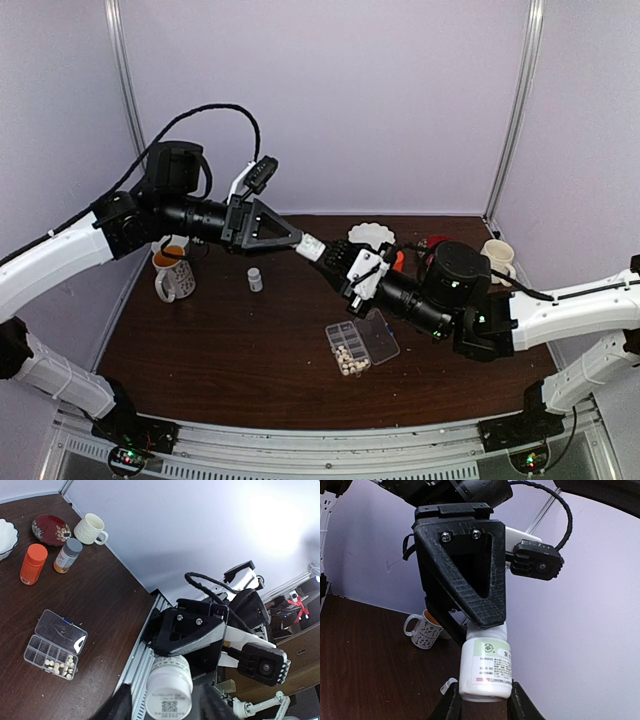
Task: Sort the pills into containers
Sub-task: Pass from the left arm to the right
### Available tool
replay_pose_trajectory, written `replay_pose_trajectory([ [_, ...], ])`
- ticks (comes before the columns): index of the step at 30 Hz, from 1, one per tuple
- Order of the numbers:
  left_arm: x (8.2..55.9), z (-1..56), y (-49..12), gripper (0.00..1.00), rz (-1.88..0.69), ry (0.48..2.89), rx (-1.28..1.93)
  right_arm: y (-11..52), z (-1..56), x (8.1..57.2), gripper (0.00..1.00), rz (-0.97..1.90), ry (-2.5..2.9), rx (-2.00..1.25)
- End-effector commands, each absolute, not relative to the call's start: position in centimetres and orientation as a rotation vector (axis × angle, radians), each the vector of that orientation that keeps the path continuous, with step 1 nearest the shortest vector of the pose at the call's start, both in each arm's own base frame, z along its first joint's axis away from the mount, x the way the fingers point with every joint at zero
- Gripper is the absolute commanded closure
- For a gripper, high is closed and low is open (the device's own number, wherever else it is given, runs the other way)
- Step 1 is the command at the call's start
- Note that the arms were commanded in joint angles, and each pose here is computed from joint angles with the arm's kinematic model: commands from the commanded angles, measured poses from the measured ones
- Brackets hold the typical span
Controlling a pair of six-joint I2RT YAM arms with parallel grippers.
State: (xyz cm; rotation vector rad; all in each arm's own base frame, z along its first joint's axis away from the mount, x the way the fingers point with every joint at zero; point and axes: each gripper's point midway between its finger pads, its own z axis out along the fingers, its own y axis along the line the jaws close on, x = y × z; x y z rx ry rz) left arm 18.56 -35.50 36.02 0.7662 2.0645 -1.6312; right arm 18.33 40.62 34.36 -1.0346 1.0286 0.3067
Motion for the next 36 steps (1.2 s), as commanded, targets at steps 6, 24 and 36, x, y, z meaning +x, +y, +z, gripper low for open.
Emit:
replay_pose_trajectory([
  [6,20.9,40.1,-33.6,0.07,-1.548,1.883,0.745,40.0,35.8,16.6,0.85,0.527,1.067,-0.959],
  [24,18.8,46.2,-27.6,0.02,-0.926,1.07,0.948,38.4,36.0,14.9,0.85,0.979,1.232,-0.953],
  [36,12.8,38.0,-29.8,0.09,-0.529,0.614,1.609,40.2,36.9,13.3,0.85,1.197,1.267,-1.042],
])
